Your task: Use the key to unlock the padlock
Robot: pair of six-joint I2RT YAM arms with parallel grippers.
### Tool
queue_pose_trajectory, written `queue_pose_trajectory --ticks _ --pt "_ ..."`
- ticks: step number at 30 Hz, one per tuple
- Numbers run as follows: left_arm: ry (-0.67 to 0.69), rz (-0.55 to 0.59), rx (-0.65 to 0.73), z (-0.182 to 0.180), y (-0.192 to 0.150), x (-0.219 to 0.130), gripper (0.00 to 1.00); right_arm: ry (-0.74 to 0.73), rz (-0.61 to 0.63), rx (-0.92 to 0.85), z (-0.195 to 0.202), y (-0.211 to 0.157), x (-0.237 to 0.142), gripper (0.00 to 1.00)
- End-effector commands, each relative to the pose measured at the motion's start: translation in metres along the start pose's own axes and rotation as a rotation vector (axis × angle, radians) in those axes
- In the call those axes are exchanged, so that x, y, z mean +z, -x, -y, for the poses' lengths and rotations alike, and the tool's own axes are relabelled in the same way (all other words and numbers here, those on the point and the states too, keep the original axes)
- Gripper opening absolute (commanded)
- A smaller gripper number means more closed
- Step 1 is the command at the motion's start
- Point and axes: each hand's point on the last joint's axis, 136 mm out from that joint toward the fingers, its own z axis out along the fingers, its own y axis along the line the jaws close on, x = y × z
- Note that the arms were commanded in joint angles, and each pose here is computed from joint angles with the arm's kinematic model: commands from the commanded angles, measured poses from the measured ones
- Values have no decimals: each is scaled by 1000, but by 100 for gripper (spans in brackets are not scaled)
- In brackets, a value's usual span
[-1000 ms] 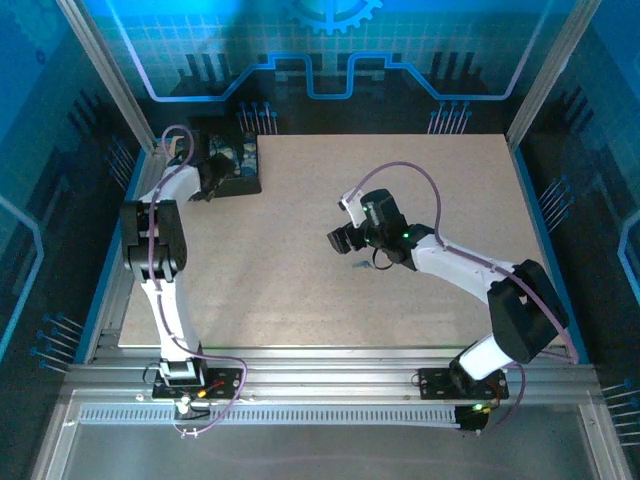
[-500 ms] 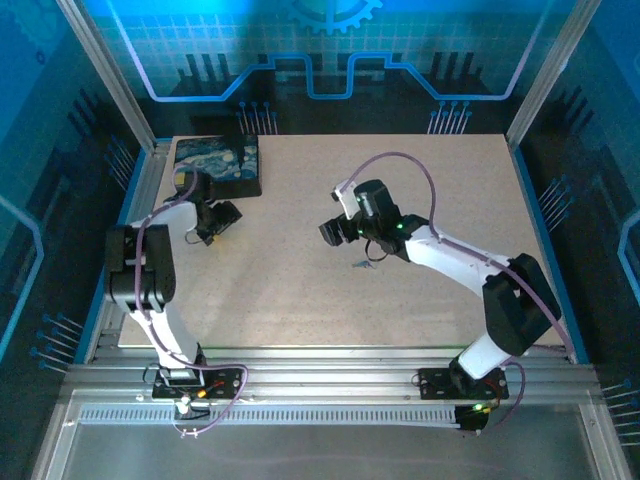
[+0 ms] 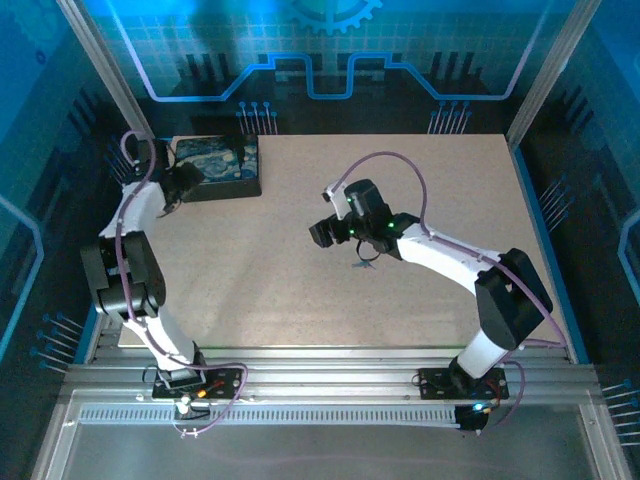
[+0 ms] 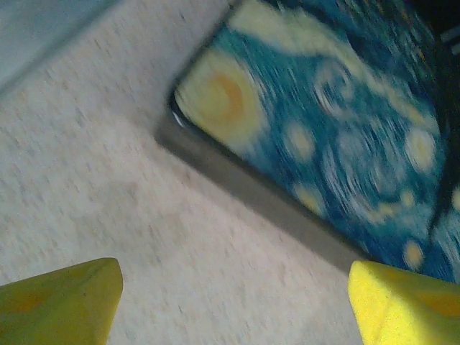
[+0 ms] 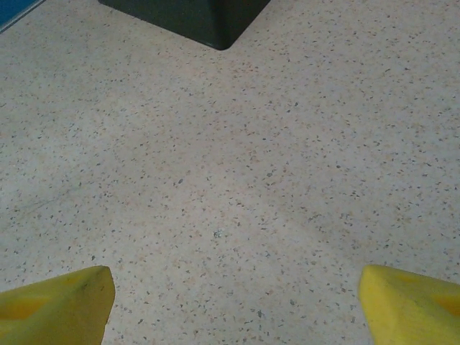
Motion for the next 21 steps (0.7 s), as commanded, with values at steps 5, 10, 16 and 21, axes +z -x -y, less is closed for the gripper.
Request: queue_pose_trajectory --ticks 5,10,16,21 --pt "44 84 99 -12 62 42 84 80 -47 -14 -31 -10 7 88" --pt "-50 76 226 7 79 63 84 115 -73 -6 -44 -23 18 88" --pt "-168 9 394 28 78 84 86 164 -148 -4 -60 -42 36 88" --pt "-293 -78 421 49 59 92 84 157 -193 -13 -63 -54 35 87"
